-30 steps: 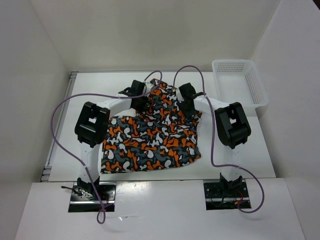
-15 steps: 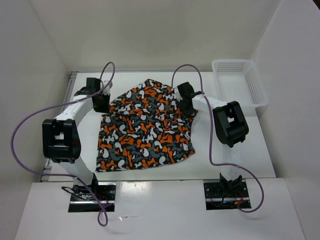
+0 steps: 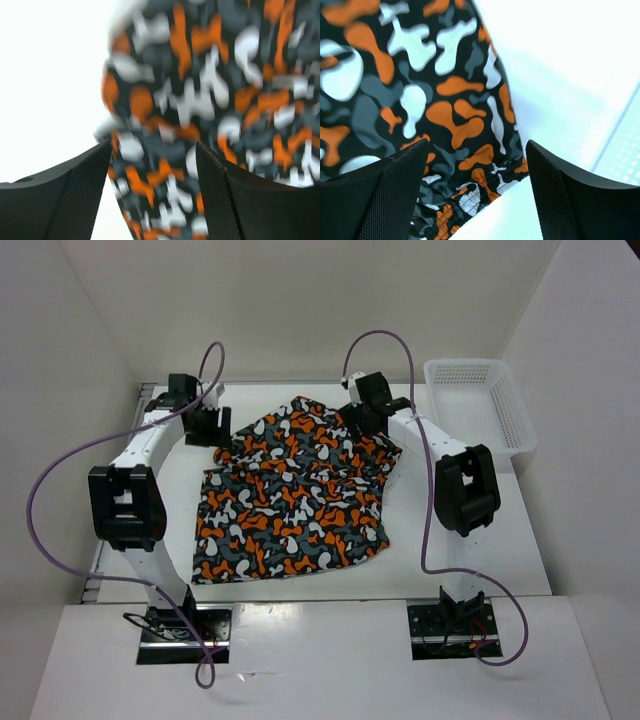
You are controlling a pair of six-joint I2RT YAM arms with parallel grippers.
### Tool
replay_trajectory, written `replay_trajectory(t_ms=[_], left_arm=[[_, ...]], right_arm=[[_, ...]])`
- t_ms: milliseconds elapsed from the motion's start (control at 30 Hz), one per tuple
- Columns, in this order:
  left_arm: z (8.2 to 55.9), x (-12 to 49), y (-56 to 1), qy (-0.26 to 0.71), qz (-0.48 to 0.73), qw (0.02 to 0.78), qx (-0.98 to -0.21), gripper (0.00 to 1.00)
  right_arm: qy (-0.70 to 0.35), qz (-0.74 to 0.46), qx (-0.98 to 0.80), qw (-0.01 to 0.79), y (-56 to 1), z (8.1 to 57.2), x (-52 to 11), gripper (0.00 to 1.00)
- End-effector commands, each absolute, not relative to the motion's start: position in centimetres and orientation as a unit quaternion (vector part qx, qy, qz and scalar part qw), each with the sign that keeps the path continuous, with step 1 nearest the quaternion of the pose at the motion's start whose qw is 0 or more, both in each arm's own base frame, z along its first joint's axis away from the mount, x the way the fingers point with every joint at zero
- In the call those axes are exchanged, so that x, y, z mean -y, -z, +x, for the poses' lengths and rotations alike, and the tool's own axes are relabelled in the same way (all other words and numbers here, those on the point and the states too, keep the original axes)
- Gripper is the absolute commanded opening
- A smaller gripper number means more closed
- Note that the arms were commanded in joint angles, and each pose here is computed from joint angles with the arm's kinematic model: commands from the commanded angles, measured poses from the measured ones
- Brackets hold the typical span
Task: Fold and stack the shorts
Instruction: Fold the shorts
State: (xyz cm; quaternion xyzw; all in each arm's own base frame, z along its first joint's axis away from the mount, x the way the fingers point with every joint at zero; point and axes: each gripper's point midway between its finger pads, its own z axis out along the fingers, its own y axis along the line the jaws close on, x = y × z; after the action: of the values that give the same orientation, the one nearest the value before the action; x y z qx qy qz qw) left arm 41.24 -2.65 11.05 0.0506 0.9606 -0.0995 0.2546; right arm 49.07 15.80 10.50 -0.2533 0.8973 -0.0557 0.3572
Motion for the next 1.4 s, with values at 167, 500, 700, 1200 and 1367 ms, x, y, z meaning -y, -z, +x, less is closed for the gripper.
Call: replay_trajectory(t_ms=[167,500,700,1200,1367], left_arm=[[47.3,2.9,-6.1,0.053,0.063,0.263,-0.961,0.77],[44.9,3.9,-3.7,0.052,0.073,0.229,-0.969,0.79],[44.0,3.7,-3.8,0.048,0.072,0.226,-0.97,0.79],[47.7,1.3,-12.1,0.062,0.049,0.323,-0.943,0.82],[49.1,0.3,-15.7,0.07,0.044,0.368,-0.926,0.82]], right_arm=[[0.072,-0.194,-0.916,0.344,-9.4,49.2,-13.1,0.88],[0.066,-0.188,-0.941,0.275,-4.0,47.5,-9.7,0.91],[0.089,-0.231,-0.941,0.231,-0.5,46.1,-8.6,0.85],[0.149,-0.373,-0.823,0.401,-15.1,50.7,-17.1,0.0],[0.079,-0.587,-0.669,0.449,-21.1,41.0,-26.8,0.0]])
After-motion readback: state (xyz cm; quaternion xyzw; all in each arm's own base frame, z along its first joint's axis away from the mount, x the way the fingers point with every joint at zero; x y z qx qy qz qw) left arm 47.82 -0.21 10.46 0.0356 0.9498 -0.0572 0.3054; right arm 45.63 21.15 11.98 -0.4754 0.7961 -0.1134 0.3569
